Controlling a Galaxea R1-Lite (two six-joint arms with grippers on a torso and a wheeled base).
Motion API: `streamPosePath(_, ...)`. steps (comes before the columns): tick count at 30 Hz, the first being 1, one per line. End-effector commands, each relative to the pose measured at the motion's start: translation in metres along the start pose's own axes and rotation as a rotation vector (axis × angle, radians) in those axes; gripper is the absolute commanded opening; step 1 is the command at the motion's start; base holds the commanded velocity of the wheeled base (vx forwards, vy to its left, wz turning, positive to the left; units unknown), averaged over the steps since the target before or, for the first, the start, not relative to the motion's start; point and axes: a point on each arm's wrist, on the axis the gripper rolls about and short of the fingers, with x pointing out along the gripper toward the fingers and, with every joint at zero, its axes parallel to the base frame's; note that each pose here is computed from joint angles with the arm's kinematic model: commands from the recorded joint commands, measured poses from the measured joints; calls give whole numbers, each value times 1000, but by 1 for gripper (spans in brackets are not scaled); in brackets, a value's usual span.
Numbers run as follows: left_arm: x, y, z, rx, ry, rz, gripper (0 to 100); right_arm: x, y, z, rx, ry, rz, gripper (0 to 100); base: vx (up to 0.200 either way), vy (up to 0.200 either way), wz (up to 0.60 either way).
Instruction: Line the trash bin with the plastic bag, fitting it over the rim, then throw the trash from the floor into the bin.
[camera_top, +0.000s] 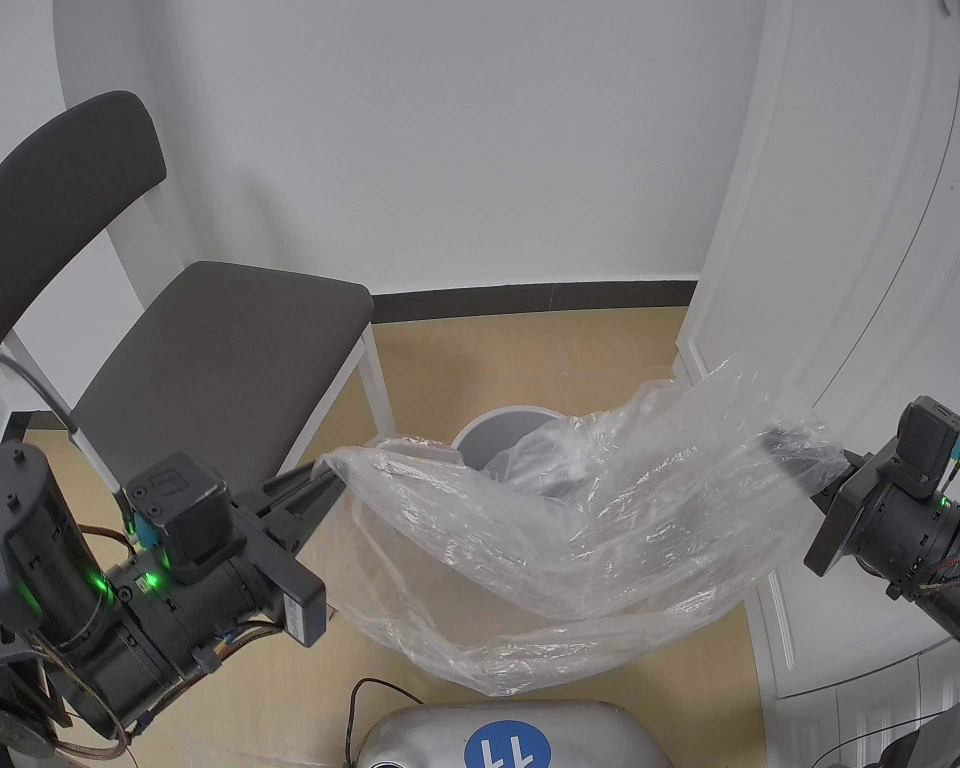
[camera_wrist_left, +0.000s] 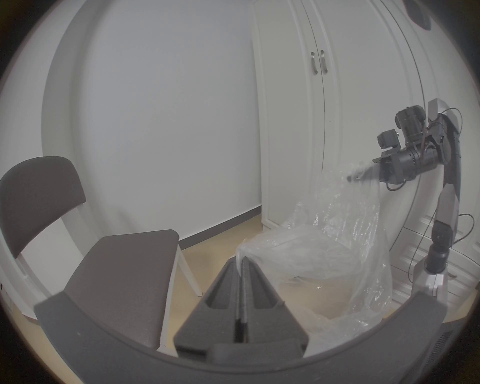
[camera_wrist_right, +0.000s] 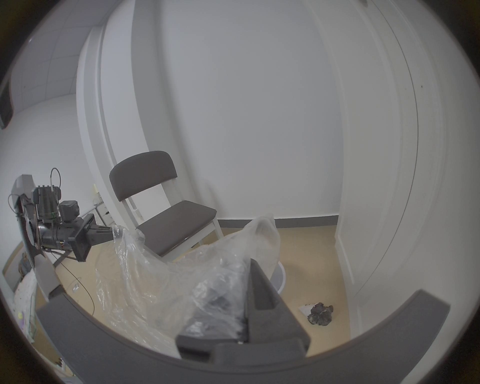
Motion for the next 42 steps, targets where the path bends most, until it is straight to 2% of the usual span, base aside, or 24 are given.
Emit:
streamPosePath(1, -2, 8, 4, -11, -16, 31, 0, 4, 1, -2, 12, 16, -2, 0, 0, 0, 0)
streamPosePath(7, -2, 6, 4, -10, -17, 22, 0, 3, 2, -2, 11, 12, 6, 0, 0, 0, 0)
streamPosePath(17, -5, 6, 14, -26, -57, 20, 0, 13, 6, -14, -6, 72, 14, 0, 0, 0, 0)
streamPosePath(23, 3, 2, 14, -34, -43, 6, 0, 14, 5, -13, 1, 61, 5, 0, 0, 0, 0)
streamPosePath(25, 9, -1, 13, -52, -32, 0, 0, 13, 5, -11, 6, 53, 6, 0, 0, 0, 0)
streamPosePath(30, 31, -8, 20, -169, -27, 2, 0, 15, 2, -6, 45, 36, -3, 0, 0, 0, 0)
streamPosePath(33, 34, -9, 22, -192, -32, 2, 0, 19, 4, -5, 73, 37, 7, 0, 0, 0, 0)
streamPosePath(34, 40, -10, 21, -210, -26, 4, 0, 28, 8, -6, 96, 55, 33, 0, 0, 0, 0)
streamPosePath(38, 63, -11, 20, -242, -7, 28, 0, 59, 9, -3, 155, 59, 37, 0, 0, 0, 0)
streamPosePath(42, 86, -19, 27, -248, -23, 6, 0, 84, 13, 1, 158, 65, 72, 0, 0, 0, 0)
